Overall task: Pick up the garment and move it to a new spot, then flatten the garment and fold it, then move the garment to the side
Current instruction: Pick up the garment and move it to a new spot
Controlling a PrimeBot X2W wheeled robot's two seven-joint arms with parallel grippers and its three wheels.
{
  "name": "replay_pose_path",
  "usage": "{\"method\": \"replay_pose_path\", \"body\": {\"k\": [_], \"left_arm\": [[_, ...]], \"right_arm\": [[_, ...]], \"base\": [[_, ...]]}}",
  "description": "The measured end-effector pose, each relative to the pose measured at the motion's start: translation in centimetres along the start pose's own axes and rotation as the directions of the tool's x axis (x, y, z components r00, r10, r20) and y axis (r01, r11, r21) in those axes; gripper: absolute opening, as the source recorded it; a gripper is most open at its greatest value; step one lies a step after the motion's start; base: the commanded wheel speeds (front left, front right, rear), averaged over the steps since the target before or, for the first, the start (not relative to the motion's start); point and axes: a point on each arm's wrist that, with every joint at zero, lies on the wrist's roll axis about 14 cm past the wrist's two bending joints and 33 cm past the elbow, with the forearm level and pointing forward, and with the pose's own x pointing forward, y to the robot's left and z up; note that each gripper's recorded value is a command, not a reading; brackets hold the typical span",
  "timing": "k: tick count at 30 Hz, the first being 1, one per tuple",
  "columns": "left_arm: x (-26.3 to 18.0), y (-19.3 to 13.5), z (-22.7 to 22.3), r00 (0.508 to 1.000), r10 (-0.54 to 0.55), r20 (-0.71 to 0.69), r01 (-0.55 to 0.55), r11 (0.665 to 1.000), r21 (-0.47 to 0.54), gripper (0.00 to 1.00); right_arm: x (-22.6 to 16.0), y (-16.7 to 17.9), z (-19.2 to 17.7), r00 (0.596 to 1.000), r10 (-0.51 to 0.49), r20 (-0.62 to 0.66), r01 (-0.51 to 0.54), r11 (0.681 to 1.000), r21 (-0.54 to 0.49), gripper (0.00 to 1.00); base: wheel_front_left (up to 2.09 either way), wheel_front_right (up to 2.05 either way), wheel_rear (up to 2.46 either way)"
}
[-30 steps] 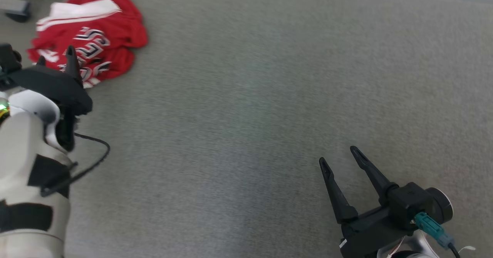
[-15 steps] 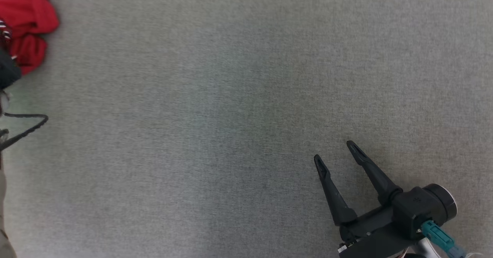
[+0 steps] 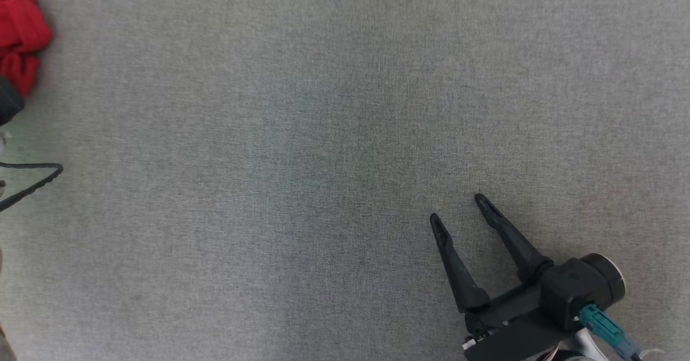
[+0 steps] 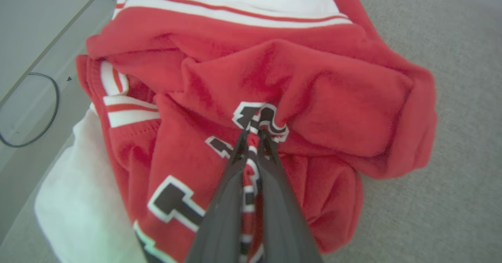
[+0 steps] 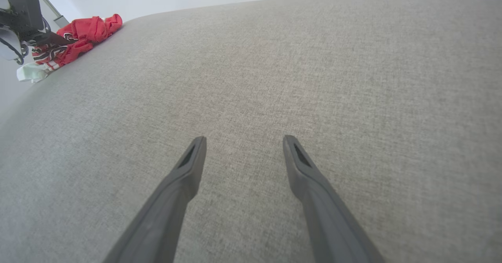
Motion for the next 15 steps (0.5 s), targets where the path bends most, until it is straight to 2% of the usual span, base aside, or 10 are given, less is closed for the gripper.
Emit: {"method": "replay_pose_path", "body": {"k": [5, 15], "left_arm": [[-1.3, 0.2, 1.5, 0.999, -0.011, 0.044, 0.011, 1.000, 0.004, 0.00], [-7.8, 0.3, 9.6, 0.962, -0.084, 0.261, 0.062, 0.994, 0.092, 0.00]], "right_arm": [[0.1, 0.4, 1.0, 0.999, 0.006, 0.035, -0.006, 1.000, 0.007, 1.00], [-1.2, 2.7, 3.9, 0.990, 0.023, 0.141, -0.026, 0.999, 0.019, 1.00]], "base": [[0.00, 0.00, 0.00], [0.00, 0.00, 0.00]]}}
